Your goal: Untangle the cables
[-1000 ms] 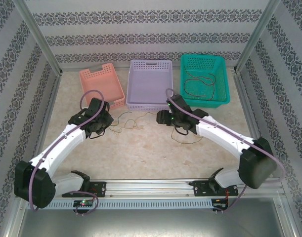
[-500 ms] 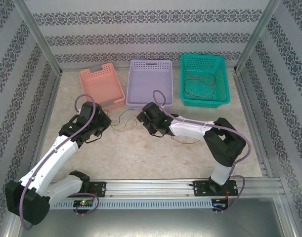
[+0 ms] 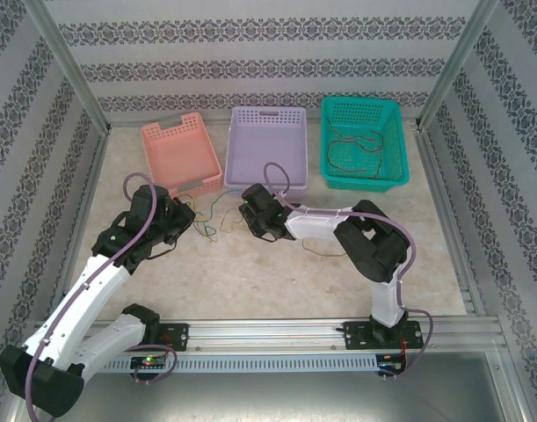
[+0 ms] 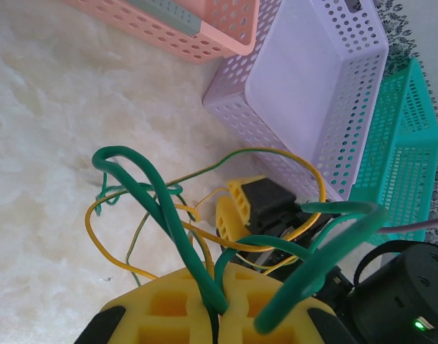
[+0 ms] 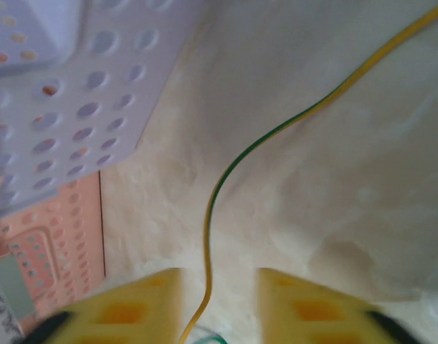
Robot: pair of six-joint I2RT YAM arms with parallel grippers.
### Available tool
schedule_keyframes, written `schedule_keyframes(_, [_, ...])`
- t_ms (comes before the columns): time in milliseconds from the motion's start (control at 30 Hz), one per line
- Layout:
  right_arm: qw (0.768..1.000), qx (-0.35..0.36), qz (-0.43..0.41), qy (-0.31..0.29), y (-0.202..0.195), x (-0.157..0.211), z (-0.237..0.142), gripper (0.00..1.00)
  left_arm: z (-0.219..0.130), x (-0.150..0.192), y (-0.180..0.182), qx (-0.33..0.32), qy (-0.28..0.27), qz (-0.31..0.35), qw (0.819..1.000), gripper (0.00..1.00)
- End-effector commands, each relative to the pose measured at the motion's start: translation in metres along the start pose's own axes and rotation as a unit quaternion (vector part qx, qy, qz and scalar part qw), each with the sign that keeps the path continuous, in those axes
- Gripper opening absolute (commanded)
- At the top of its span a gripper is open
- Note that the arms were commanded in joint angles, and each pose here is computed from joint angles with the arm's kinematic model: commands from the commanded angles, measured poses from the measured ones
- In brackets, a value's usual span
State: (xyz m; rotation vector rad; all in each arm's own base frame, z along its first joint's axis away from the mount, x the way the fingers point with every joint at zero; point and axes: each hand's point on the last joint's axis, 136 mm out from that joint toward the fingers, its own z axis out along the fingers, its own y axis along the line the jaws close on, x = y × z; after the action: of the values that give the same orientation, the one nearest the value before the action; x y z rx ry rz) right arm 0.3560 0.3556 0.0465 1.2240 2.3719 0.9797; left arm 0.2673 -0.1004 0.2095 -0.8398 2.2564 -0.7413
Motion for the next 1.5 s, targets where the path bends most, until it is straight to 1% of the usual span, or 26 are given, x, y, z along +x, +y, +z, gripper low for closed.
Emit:
schedule_keyframes(0, [0.999, -0.025, 0.013, -0.037, 0.011, -0.014, -0.003, 0.12, -0.016, -0.006, -0.008, 0.010, -0.009, -0.006, 1.000, 0.00])
schedule_keyframes(33, [0.998, -0.025, 0.008, -0.048, 0.010, -0.021, -0.009, 0.04, -0.018, -0.007, -0.007, 0.008, -0.013, -0.006, 1.000, 0.00])
schedule_keyframes(67, [0.998, -0.024, 0.000, -0.060, 0.009, -0.028, -0.016, 0.00, -0.020, -0.008, -0.006, 0.004, -0.016, -0.005, 1.000, 0.00])
schedule_keyframes(233, [0.991, 0.007, -0.056, -0.120, -0.003, -0.079, -0.066, 0.00, -0.027, -0.018, 0.006, -0.031, -0.044, -0.006, 0.999, 0.00])
schedule_keyframes(400, [0.979, 0.032, -0.093, -0.179, -0.021, -0.138, -0.123, 0.00, -0.032, -0.032, 0.031, -0.109, -0.082, -0.009, 0.991, 0.00])
schedule_keyframes(500, [0.971, 0.042, -0.104, -0.209, -0.030, -0.170, -0.153, 0.00, -0.029, -0.036, 0.040, -0.139, -0.091, -0.010, 0.986, 0.00])
schedule_keyframes(600, [0.966, 0.044, -0.109, -0.230, -0.034, -0.194, -0.177, 0.00, -0.024, -0.039, 0.044, -0.156, -0.094, -0.007, 0.983, 0.00])
schedule_keyframes(767, [0.960, 0.029, -0.134, -0.243, -0.018, -0.208, -0.203, 0.00, -0.005, -0.037, 0.048, -0.165, -0.085, -0.011, 0.983, 0.00])
schedule_keyframes(900, [0.950, 0.046, -0.149, -0.269, -0.015, -0.218, -0.223, 0.00, 0.004, -0.043, 0.053, -0.183, -0.093, -0.008, 0.979, 0.00])
schedule_keyframes(1000, [0.947, 0.063, -0.135, -0.284, -0.026, -0.234, -0.234, 0.00, 0.006, -0.047, 0.060, -0.205, -0.098, -0.008, 0.974, 0.00])
schedule_keyframes(1200, [0.938, 0.078, -0.095, -0.324, -0.050, -0.275, -0.267, 0.00, -0.005, -0.055, 0.079, -0.246, -0.112, -0.015, 0.962, 0.00])
schedule_keyframes(1300, [0.934, 0.077, -0.094, -0.335, -0.051, -0.286, -0.279, 0.00, -0.006, -0.055, 0.083, -0.244, -0.113, -0.019, 0.963, 0.00])
schedule_keyframes(1367, [0.937, 0.066, -0.100, -0.329, -0.045, -0.285, -0.280, 0.00, 0.001, -0.051, 0.080, -0.227, -0.103, -0.019, 0.968, 0.00])
schedule_keyframes(1467, [0.944, 0.047, -0.106, -0.310, -0.034, -0.275, -0.276, 0.00, 0.026, -0.042, 0.057, -0.151, -0.072, -0.019, 0.986, 0.00])
